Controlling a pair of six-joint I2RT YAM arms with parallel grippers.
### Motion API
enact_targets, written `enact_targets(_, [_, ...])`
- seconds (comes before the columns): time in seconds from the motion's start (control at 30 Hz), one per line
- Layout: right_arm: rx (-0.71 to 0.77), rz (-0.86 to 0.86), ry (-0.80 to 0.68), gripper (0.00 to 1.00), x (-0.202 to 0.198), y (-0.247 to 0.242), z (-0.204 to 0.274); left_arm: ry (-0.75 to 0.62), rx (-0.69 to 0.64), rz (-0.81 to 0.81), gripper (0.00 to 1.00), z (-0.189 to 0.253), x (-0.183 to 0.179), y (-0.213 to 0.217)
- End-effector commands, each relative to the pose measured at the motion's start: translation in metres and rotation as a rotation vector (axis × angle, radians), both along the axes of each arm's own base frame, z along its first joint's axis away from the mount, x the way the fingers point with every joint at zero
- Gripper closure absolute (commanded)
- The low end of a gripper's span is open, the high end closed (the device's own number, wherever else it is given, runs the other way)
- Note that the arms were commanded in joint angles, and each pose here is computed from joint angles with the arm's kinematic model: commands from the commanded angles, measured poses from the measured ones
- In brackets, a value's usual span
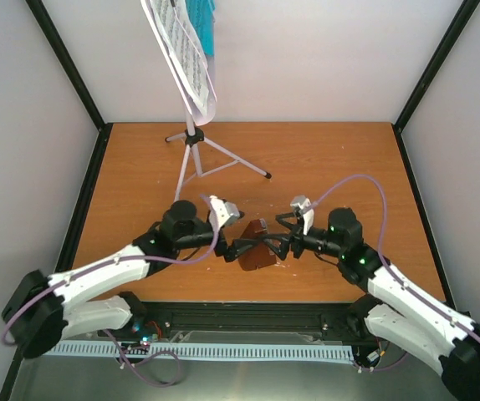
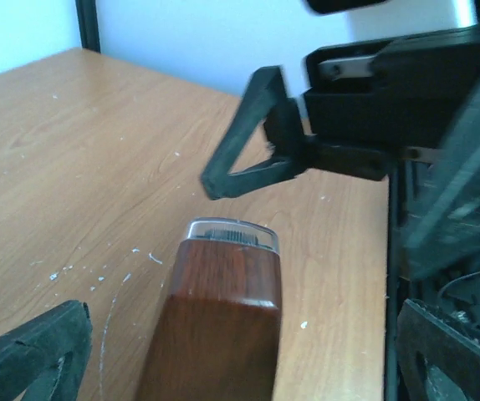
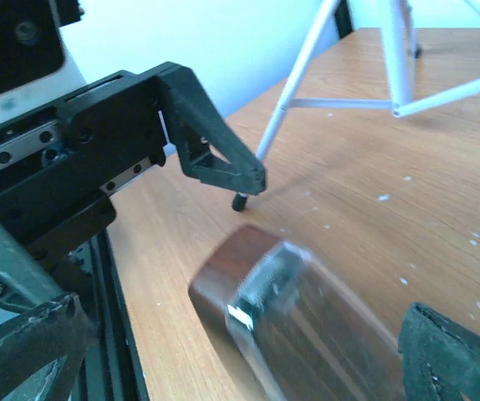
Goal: Pack up the instrument practice props
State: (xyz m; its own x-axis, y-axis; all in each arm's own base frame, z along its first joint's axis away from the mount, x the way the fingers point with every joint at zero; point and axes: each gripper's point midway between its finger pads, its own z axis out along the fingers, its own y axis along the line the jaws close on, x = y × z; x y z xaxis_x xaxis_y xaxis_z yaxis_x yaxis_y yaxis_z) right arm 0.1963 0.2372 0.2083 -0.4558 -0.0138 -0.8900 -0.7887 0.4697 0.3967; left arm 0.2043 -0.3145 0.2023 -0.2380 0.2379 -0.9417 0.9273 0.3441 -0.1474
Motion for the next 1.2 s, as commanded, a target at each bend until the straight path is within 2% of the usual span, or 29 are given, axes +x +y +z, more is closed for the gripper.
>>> enact_targets(0.0, [0.021,0.2,-0.101,0.0,0.0,0.024,0.03,0.048,-0.137,0.127,0.01,0.029,0.01,0.033])
enact_targets(0.17, [-0.038,0.293,-0.066,0.0,0.019,0.042,0.015,0.218,-0.212,0.347,0.01,0.053,0.049,0.094])
enact_targets(0.3, [-0.022,0.409,0.023,0.0,0.015,0.052,0.001,0.255,-0.293,0.377,0.01,0.077,0.062,0.13])
enact_targets(0.4, [-0.022,0.436,0.076,0.0,0.004,0.05,-0.009,0.322,-0.292,0.366,0.0,0.075,0.077,0.15])
enact_targets(0.57, [-0.03,0.346,0.082,0.02,-0.004,0.035,-0.02,0.314,-0.224,0.42,0.01,0.072,0.096,0.17])
enact_targets(0.7, [-0.053,0.281,0.109,0.04,-0.007,0.025,-0.036,0.26,-0.135,0.561,0.0,0.065,0.108,0.189])
enact_targets(0.93, [-0.11,0.198,0.101,0.16,-0.002,0.024,-0.051,0.181,-0.051,0.664,0.01,0.055,0.111,0.208])
enact_targets(1.17, [-0.188,-0.064,-0.006,0.29,0.023,0.012,-0.055,0.148,-0.029,0.732,0.0,0.053,0.11,0.219])
